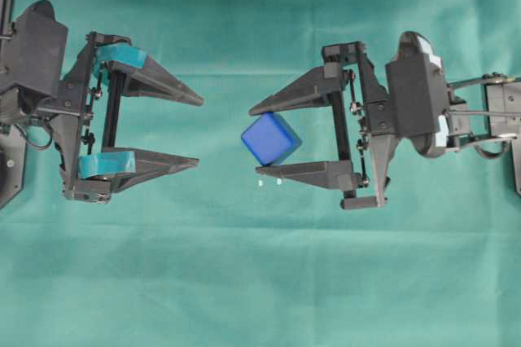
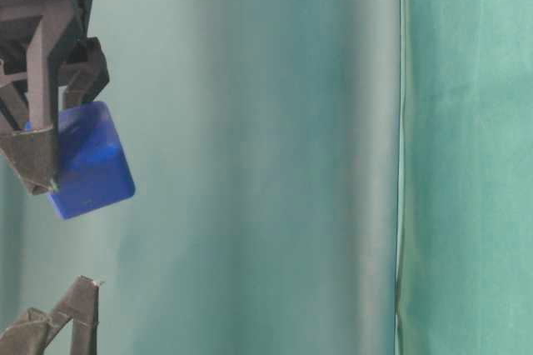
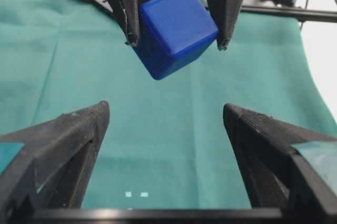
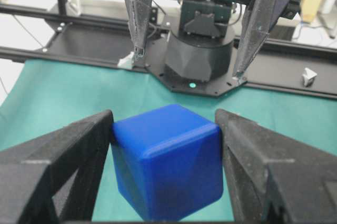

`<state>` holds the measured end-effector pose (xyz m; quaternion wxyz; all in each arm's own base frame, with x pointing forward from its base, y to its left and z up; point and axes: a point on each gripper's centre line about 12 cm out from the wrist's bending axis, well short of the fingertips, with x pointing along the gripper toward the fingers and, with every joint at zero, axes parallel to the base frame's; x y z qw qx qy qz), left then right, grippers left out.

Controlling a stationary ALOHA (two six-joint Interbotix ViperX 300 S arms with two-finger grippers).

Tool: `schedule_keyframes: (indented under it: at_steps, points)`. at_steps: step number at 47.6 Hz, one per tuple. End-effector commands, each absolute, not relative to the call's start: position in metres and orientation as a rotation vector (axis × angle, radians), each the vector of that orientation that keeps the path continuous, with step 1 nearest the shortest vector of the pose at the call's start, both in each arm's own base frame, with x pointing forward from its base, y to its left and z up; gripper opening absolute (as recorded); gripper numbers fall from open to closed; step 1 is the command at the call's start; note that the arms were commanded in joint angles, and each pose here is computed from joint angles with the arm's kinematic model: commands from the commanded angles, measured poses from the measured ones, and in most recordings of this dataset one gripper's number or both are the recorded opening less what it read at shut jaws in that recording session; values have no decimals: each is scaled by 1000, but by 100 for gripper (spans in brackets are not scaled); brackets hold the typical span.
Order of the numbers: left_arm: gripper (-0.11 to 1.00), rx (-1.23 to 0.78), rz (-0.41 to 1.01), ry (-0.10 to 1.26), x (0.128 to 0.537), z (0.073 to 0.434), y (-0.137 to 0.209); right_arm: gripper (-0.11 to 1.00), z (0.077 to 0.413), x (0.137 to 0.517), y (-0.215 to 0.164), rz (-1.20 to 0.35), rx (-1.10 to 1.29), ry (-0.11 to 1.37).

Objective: Handover the blue block to the right arm after grasping it with the left arm, then place it in the designated position.
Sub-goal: 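Carry the cube with the right gripper toward the table center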

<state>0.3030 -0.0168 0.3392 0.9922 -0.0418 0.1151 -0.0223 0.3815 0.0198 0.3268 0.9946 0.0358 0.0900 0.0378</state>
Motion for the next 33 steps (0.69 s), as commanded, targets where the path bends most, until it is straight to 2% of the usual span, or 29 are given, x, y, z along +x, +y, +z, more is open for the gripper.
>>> schedule_keyframes:
  at_steps: [1,33]
  points:
    - [100,-84,-49,203,303,349,-18,64,348,380,21,82,76,124]
    - [100,-84,-49,203,303,349,-18,64,347,378,20,71,84,144]
